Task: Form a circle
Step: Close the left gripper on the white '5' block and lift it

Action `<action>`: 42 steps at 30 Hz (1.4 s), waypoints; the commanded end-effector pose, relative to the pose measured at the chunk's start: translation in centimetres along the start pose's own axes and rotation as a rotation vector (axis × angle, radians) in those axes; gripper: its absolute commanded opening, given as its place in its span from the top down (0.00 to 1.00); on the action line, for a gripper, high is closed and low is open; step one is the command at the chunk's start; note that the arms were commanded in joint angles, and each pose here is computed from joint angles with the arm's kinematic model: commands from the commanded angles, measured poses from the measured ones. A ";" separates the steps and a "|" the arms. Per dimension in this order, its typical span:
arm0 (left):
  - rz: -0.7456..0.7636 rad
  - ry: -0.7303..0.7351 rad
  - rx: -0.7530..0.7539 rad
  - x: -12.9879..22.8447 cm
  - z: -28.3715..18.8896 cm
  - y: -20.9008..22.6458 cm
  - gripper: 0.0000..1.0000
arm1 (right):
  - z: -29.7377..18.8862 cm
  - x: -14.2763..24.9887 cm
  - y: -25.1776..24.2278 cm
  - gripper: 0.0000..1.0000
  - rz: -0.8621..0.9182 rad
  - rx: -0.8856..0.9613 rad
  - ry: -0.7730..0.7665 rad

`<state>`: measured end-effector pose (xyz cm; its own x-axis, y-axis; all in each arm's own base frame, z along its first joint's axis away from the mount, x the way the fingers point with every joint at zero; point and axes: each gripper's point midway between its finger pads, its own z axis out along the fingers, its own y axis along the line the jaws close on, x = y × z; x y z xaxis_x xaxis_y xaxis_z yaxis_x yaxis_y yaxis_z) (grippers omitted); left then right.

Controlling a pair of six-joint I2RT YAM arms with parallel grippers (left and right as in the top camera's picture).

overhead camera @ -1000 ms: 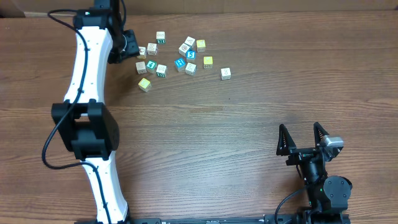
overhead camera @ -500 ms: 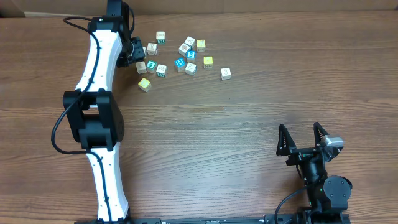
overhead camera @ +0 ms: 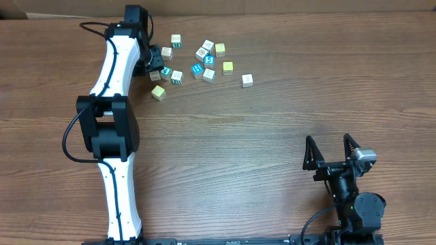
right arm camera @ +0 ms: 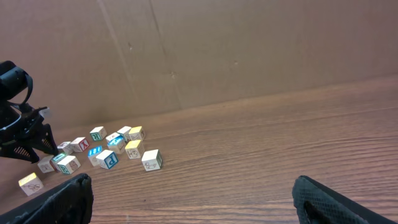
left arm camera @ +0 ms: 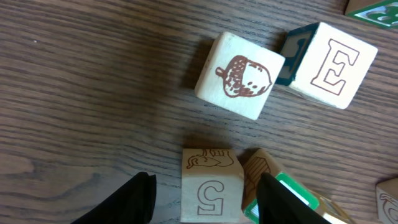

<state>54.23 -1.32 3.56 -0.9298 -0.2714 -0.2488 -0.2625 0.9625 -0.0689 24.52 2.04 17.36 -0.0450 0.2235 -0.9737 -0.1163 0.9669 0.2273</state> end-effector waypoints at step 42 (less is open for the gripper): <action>0.030 0.064 -0.019 2.2 2.8 0.0 0.68 | 0.0 0.1 -0.1 0.00 0.003 0.003 -0.005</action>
<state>53.63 -1.30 2.31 -0.9386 -0.2602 -0.2267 -0.2535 0.9656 -0.0588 24.52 2.03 17.36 -0.0449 0.2239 -0.9736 -0.1159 0.9668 0.2277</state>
